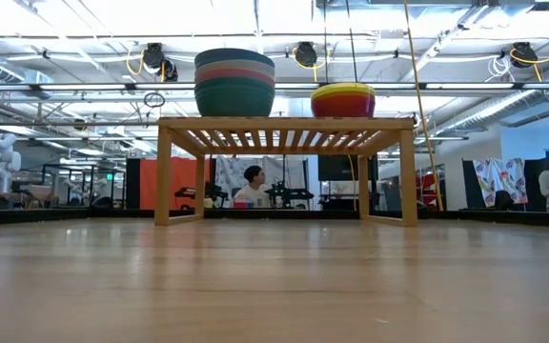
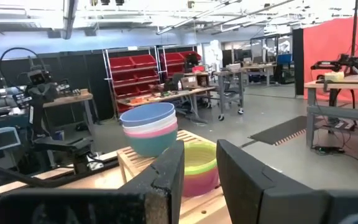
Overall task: Place and stack bowls onto a shelf
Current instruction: Return to Home Position
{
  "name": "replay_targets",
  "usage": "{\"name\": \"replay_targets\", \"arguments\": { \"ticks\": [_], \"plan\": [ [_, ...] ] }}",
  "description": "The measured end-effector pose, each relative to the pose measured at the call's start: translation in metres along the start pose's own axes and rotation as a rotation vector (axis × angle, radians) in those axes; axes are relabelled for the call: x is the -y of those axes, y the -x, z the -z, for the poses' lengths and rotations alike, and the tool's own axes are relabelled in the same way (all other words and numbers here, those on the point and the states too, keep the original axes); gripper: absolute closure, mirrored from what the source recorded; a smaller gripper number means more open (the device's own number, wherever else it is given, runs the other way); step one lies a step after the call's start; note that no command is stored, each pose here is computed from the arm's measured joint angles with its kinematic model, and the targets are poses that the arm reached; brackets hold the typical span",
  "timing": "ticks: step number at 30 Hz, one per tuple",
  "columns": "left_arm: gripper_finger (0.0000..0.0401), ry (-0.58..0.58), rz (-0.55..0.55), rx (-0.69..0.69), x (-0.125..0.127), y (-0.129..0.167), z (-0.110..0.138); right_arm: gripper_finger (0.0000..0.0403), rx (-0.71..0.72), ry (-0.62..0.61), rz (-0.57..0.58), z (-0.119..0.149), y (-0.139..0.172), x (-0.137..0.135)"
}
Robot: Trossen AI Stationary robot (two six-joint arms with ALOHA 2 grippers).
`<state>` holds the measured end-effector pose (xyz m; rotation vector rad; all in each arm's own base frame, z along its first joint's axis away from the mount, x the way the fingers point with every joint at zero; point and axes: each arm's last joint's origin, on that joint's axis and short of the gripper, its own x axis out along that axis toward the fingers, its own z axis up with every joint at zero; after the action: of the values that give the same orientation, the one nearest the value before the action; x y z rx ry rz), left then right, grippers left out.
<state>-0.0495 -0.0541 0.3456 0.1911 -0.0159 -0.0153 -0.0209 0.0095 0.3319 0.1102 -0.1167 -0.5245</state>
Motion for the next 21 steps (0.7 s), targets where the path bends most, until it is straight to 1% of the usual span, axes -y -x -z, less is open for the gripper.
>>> {"name": "replay_targets", "arguments": {
  "ticks": [6, 13, 21],
  "plan": [
    [0.0348, -0.016, -0.006, 0.025, -0.022, -0.036, 0.023, 0.0316, 0.004, -0.005, -0.001, 0.021, -0.027, 0.001],
    [0.0348, -0.035, -0.027, 0.056, -0.042, -0.072, 0.057, 0.0316, -0.003, -0.006, 0.000, 0.047, -0.051, 0.004],
    [0.0348, 0.029, -0.053, 0.065, -0.054, -0.098, 0.095, 0.0316, 0.004, 0.002, 0.000, 0.072, -0.070, 0.006]
  ]
}}
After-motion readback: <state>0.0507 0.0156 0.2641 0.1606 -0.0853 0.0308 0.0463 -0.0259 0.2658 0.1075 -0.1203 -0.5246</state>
